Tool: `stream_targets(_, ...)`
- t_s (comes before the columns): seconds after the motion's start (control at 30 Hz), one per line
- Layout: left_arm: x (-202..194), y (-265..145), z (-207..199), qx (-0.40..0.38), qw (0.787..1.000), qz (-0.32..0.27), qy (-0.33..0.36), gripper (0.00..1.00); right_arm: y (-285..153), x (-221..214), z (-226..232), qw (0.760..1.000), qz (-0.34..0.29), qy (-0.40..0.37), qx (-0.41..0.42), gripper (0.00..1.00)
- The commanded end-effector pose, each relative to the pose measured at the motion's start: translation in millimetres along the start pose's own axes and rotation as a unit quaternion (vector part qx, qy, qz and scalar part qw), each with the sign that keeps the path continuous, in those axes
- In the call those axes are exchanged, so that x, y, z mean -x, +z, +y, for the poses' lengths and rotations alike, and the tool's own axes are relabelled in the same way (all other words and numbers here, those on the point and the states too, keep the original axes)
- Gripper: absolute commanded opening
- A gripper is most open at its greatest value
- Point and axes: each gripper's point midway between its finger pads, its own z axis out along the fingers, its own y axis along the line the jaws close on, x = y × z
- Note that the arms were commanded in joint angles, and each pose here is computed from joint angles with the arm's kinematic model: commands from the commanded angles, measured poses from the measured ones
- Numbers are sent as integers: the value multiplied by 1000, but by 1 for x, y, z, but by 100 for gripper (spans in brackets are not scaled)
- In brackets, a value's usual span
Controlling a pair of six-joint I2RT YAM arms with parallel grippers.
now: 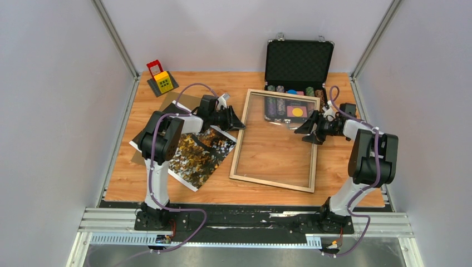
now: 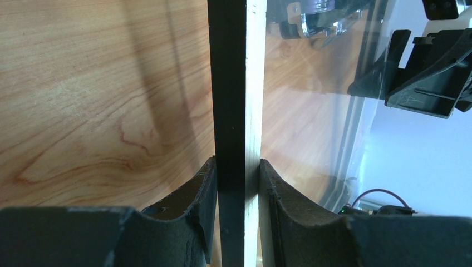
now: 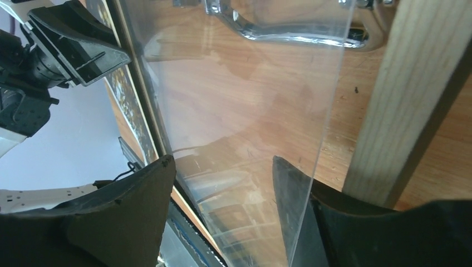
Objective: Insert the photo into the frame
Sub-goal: Place the photo frame item in the photo frame.
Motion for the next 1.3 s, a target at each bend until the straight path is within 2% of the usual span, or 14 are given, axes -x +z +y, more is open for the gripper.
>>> stream_targets(0.0, -12, -2, 20, 54, 998, 0, -11, 19, -13, 16, 7, 998, -28, -47, -30, 67)
stream_targets(0.57, -12, -3, 21, 57, 998, -2, -15, 19, -30, 14, 3, 993, -40, -76, -87, 69)
stream_targets(1.27, -9, -6, 17, 57, 998, -8, -14, 18, -64, 29, -6, 970, -80, -136, -187, 70)
